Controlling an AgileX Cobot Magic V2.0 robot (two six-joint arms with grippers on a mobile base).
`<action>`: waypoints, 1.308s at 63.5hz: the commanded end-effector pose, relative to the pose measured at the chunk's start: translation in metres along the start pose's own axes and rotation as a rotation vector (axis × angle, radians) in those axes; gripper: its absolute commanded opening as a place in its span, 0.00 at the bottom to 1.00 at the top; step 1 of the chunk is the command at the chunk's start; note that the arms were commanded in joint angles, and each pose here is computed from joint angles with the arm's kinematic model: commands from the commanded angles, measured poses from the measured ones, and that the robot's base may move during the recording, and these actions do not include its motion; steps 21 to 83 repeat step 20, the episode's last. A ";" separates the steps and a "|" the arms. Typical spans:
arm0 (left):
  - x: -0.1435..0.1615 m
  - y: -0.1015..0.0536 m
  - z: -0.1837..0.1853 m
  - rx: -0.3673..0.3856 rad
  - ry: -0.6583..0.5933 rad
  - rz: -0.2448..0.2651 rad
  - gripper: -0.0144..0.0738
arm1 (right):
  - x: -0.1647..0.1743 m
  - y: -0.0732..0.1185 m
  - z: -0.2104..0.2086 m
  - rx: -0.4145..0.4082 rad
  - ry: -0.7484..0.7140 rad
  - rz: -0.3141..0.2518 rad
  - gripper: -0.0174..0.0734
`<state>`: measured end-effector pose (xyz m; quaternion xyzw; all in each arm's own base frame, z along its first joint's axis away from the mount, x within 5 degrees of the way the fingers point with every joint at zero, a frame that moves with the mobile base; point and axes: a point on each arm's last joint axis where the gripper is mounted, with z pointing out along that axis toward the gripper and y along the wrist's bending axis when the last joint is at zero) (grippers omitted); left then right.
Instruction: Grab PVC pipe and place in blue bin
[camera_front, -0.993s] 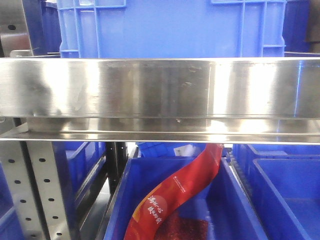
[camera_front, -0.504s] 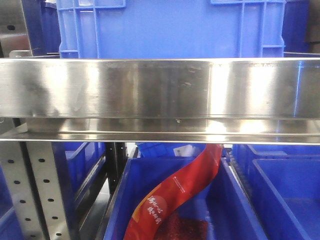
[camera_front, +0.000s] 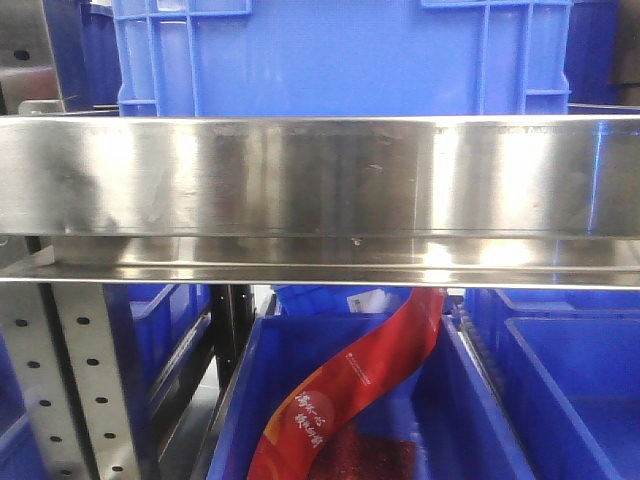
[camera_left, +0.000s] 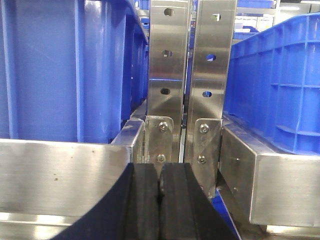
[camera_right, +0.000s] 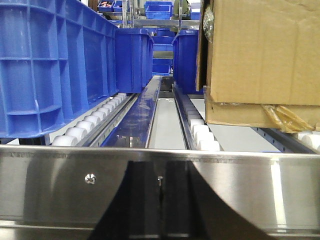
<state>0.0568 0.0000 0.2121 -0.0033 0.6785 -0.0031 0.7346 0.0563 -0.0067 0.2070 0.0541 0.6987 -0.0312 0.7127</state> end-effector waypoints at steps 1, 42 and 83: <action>-0.003 0.000 -0.001 -0.004 -0.026 -0.011 0.04 | -0.002 0.000 0.000 0.005 -0.018 -0.010 0.01; -0.003 0.000 -0.001 -0.004 -0.026 -0.011 0.04 | -0.002 0.000 0.000 0.005 -0.018 -0.010 0.01; -0.003 0.000 -0.001 -0.004 -0.026 -0.011 0.04 | -0.002 0.000 0.000 0.005 -0.018 -0.010 0.01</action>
